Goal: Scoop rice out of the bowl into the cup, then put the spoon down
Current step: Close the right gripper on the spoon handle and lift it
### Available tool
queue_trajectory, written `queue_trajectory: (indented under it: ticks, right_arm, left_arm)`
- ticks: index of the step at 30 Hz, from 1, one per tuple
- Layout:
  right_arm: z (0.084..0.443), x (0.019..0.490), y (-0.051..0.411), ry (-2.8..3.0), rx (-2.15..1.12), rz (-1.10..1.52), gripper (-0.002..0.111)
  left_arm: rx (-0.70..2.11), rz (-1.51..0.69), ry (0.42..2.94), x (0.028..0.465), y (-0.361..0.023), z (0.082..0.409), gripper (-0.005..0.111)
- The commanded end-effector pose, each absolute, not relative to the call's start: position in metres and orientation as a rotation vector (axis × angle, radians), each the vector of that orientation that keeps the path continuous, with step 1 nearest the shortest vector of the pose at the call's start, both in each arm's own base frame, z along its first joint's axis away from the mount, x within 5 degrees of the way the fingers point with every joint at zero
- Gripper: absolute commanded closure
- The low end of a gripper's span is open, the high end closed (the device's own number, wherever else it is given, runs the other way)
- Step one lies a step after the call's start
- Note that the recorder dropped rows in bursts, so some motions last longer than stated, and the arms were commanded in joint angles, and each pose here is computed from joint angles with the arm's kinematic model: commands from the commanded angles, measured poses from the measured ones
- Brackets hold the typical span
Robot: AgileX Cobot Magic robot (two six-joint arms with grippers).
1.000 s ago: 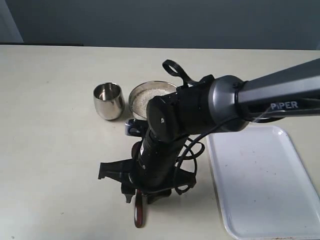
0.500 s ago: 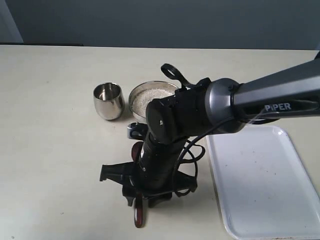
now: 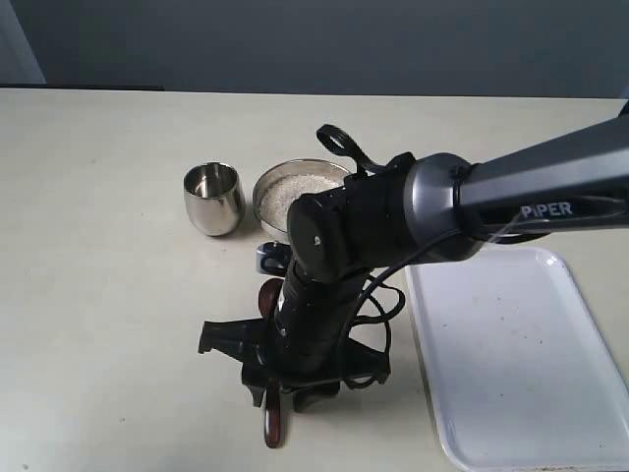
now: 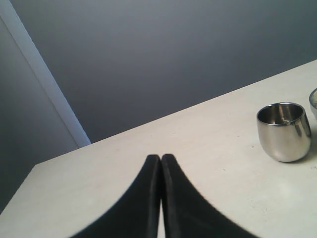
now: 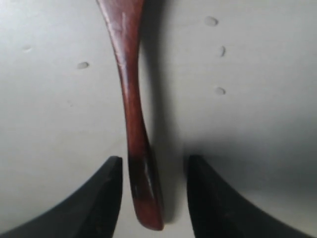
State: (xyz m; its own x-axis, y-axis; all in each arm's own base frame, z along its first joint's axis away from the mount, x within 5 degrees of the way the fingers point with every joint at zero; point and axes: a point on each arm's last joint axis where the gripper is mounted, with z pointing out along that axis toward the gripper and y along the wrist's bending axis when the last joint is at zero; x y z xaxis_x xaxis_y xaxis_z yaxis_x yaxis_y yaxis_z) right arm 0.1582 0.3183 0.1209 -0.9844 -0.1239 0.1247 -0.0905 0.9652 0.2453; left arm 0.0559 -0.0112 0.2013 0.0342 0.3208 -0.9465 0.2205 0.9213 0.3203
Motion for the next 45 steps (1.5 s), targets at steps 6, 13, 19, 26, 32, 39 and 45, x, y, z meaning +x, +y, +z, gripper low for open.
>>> queue_trajectory:
  ticks: [6,13,19,26,32,39,45]
  right_arm:
    - [0.120,0.156,0.317,-2.964,0.166,-0.335,0.066]
    - [0.120,0.154,0.315,-2.944,0.171,-0.305,0.066]
    - [0.133,0.164,0.327,-2.974,0.245,-0.312,0.066]
    - [0.109,0.161,0.341,-2.859,0.325,-0.103,0.066]
    - [0.119,0.166,0.347,-2.882,0.384,-0.092,0.108]
    - [0.119,0.161,0.348,-2.921,0.509,-0.036,0.109]
    - [0.144,0.158,0.348,-2.997,0.669,-0.019,0.109]
  left_arm:
    - [0.427,0.075,1.543,0.055,-0.011,0.203,0.106]
    - [0.427,0.075,1.543,0.055,-0.011,0.203,0.106]
    - [0.427,0.075,1.543,0.055,-0.011,0.203,0.106]
    - [0.427,0.075,1.543,0.055,-0.011,0.203,0.106]
    - [0.427,0.075,1.543,0.055,-0.011,0.203,0.106]
    - [0.427,0.075,1.543,0.055,-0.011,0.203,0.106]
    - [0.427,0.075,1.543,0.055,-0.011,0.203,0.106]
